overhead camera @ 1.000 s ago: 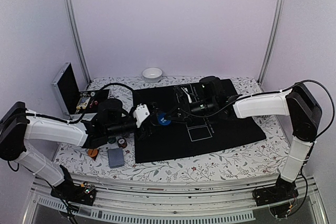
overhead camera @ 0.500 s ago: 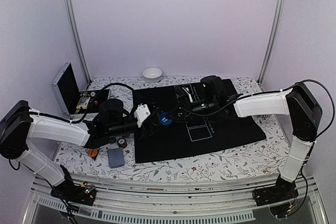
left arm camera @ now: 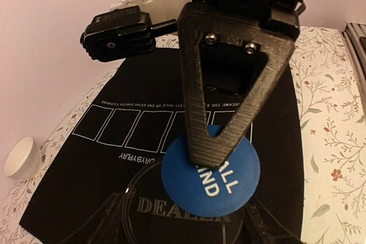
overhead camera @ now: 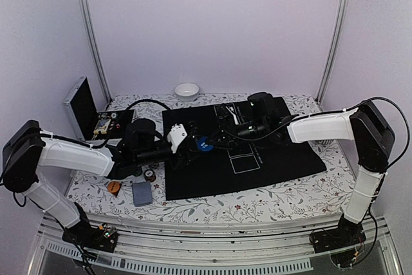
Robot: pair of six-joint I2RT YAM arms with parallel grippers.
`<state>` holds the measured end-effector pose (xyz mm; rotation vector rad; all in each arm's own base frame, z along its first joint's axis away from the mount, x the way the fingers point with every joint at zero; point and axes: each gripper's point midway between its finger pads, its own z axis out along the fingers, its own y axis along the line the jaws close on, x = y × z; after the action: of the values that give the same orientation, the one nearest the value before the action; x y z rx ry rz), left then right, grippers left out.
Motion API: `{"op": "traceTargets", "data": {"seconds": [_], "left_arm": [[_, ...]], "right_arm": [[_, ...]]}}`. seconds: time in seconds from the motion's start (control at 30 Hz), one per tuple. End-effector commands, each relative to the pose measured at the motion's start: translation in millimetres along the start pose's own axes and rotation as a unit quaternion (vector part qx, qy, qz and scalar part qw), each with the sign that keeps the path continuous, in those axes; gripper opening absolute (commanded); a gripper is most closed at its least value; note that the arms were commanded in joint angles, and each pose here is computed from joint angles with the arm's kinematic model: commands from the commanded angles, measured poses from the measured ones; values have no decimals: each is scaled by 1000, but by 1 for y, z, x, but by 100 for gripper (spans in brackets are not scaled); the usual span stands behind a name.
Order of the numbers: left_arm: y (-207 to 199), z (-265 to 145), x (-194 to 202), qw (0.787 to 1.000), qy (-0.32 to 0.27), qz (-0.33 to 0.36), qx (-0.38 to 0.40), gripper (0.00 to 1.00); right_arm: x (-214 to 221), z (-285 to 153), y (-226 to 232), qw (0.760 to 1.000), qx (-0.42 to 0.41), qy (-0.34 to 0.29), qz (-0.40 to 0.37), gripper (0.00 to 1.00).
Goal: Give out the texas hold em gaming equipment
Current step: Adjust the small blind button and dealer button, then place the dealer button on the poker table mat.
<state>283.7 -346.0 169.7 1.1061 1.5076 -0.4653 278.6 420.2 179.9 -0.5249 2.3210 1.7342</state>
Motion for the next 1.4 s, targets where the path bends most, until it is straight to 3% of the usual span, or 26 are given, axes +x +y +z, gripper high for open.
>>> {"op": "traceTargets", "data": {"seconds": [0.0,0.07,0.27,0.53,0.73,0.87,1.07,1.37], "left_arm": [[17,3,4,999,13,-15,-29,24],[18,3,5,999,17,-12,-33,24],[20,3,9,999,25,-8,-39,24],[21,4,9,999,25,-11,-42,24],[39,8,23,995,52,-49,-67,24],[54,32,40,987,101,-99,-77,24],[76,71,54,976,128,-130,-115,26],[70,119,120,961,198,-157,-114,28]], "right_arm": [[-4,2,0,1000,-6,-1,-12,18],[-4,2,0,1000,-6,-1,-11,24],[-4,1,-6,1000,-1,-3,-7,25],[-6,1,-5,1000,-3,-3,-6,5],[-13,-17,-2,1000,-1,-21,-12,2],[-25,-45,7,998,6,-54,-25,2],[-40,-94,-8,992,59,-110,-28,2],[-49,-135,-10,981,108,-153,-44,2]]}}
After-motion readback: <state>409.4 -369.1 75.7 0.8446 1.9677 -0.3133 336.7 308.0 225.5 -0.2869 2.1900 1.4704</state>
